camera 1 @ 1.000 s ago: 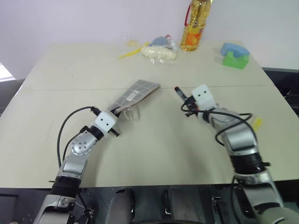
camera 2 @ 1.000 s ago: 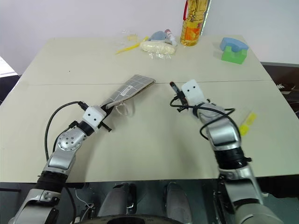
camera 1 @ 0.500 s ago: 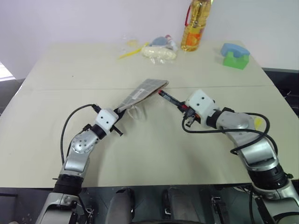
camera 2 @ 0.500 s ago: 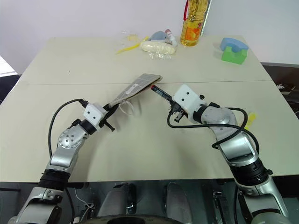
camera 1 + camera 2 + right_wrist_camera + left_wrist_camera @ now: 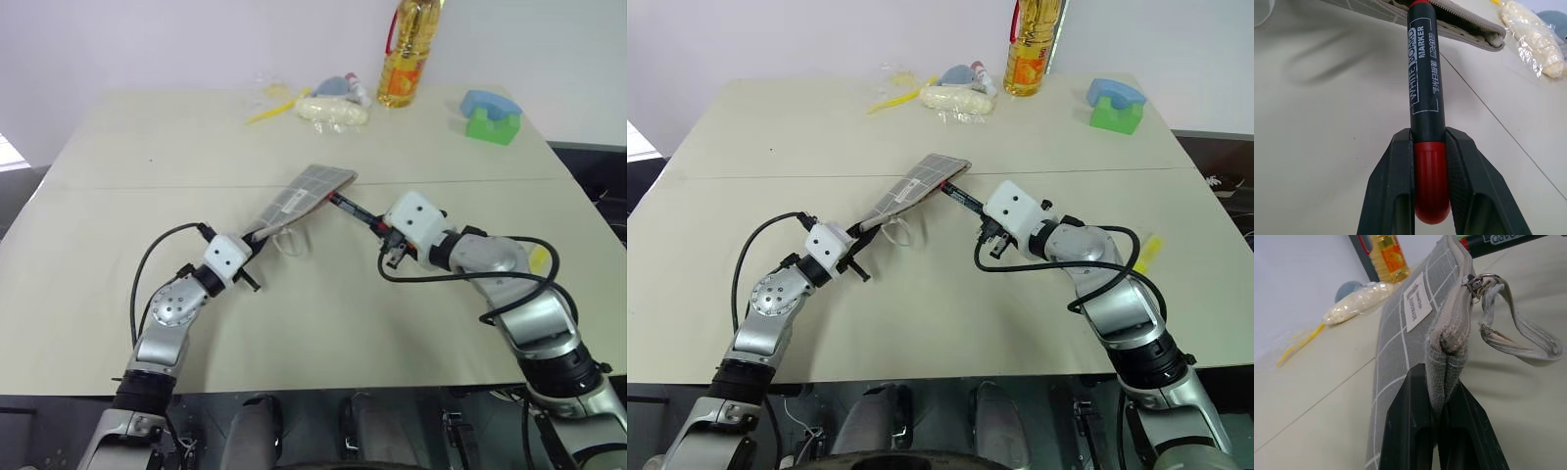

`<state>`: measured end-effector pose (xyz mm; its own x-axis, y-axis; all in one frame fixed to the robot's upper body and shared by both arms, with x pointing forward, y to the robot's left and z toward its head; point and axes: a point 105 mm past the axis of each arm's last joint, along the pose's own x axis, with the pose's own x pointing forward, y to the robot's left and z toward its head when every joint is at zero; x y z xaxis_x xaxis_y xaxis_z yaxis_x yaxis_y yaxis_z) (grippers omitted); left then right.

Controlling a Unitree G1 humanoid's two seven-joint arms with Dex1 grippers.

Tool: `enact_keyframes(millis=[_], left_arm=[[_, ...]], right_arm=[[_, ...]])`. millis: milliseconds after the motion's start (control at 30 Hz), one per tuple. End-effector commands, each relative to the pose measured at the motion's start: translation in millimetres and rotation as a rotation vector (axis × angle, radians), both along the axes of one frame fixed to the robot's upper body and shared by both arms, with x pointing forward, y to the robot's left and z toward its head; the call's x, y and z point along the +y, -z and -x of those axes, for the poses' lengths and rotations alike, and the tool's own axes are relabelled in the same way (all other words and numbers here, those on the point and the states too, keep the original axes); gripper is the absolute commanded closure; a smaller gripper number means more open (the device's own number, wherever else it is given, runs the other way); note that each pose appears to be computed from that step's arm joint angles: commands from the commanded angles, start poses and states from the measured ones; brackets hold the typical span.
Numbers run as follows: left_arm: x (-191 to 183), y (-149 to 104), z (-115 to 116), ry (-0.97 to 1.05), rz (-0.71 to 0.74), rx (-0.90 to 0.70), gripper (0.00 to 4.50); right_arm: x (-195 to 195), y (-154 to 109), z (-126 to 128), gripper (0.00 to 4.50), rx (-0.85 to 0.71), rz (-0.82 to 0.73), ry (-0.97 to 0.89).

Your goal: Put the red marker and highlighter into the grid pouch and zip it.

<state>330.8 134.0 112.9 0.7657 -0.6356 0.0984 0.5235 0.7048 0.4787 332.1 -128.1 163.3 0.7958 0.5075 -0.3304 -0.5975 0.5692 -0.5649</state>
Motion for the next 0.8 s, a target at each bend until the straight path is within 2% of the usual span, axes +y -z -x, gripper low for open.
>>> enact_keyframes(millis=[33, 400, 633, 800], left_arm=[[-8, -11, 8, 0.063, -0.018, -0.057, 4.50], [-3, -8, 10, 0.087, -0.027, -0.029, 4.50], [-6, -5, 16, 0.133, -0.013, 0.008, 4.50], [-1, -6, 14, 0.111, 0.020, 0.026, 4.50]], right_arm=[[5, -15, 1, 4.17, -0.076, 0.065, -0.051], [9, -19, 3, 4.17, -0.110, 0.124, -0.092], [-18, -17, -9, 4.17, -0.137, 0.245, -0.004], [-28, -18, -11, 4.17, -0.119, 0.214, 0.027]])
